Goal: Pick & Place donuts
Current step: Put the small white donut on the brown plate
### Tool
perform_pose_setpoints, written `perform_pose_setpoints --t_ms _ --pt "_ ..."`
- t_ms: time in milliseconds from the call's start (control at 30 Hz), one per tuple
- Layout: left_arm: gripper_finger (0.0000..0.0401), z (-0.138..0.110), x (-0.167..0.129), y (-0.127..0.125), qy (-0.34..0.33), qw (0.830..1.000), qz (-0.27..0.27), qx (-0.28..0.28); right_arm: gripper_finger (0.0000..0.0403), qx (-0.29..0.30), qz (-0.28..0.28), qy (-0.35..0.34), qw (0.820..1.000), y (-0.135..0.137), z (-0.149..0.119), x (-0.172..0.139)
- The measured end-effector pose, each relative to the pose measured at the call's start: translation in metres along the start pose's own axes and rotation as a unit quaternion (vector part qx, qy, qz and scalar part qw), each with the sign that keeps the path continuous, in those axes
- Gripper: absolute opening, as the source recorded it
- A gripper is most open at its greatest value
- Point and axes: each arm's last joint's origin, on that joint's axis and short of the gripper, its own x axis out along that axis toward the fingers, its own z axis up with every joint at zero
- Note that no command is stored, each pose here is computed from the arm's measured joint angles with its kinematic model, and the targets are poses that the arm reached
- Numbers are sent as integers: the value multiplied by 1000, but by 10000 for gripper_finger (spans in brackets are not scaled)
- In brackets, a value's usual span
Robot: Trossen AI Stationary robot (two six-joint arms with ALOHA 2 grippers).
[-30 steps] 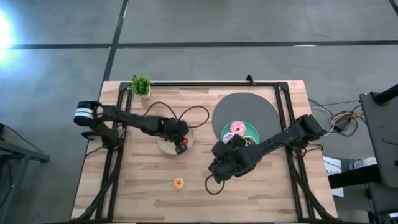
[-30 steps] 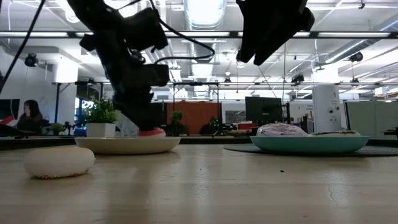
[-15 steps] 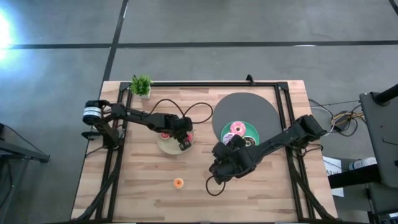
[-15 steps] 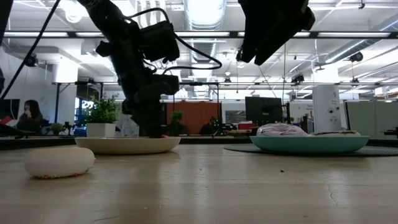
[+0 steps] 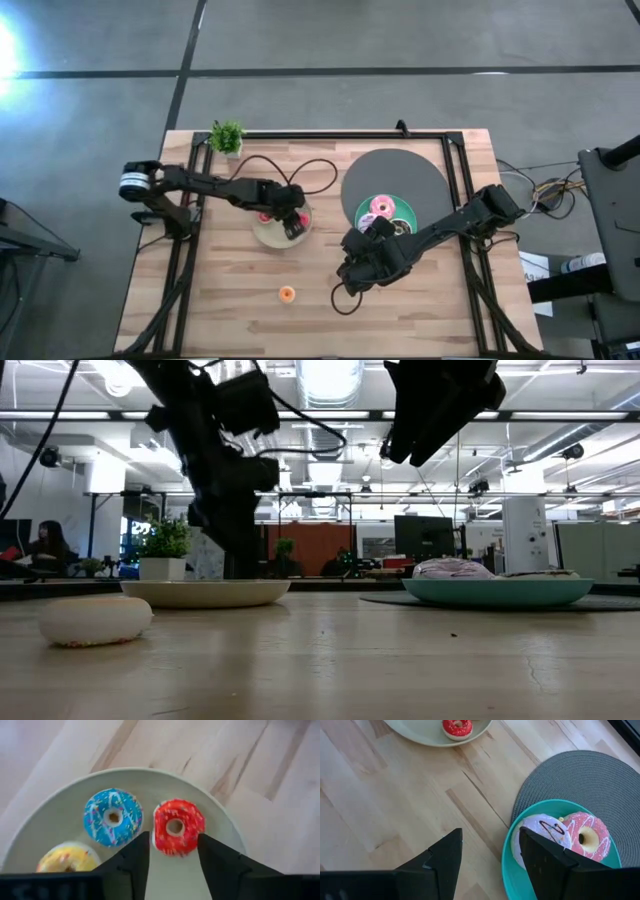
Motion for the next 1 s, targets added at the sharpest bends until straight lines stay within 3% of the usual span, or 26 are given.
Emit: perform_pose_setpoints --t_ms 233,400,567,700,1000 --pt "142 -15 -55 -31 -37 993 -95 68 189 -28 28 -14 999 6 4 0" --pt "140 -57 -72 -64 -16 984 -143 106 189 -40 61 -30 997 10 13 3" --pt "140 -101 -72 -93 -38 977 -99 184 189 -26 55 -30 998 6 21 9" --pt "140 -126 -70 -118 -86 957 -86 262 189 -23 56 -30 998 5 23 10" --pt "140 -156 -42 -146 -74 939 -101 320 189 -19 69 -17 997 6 22 10"
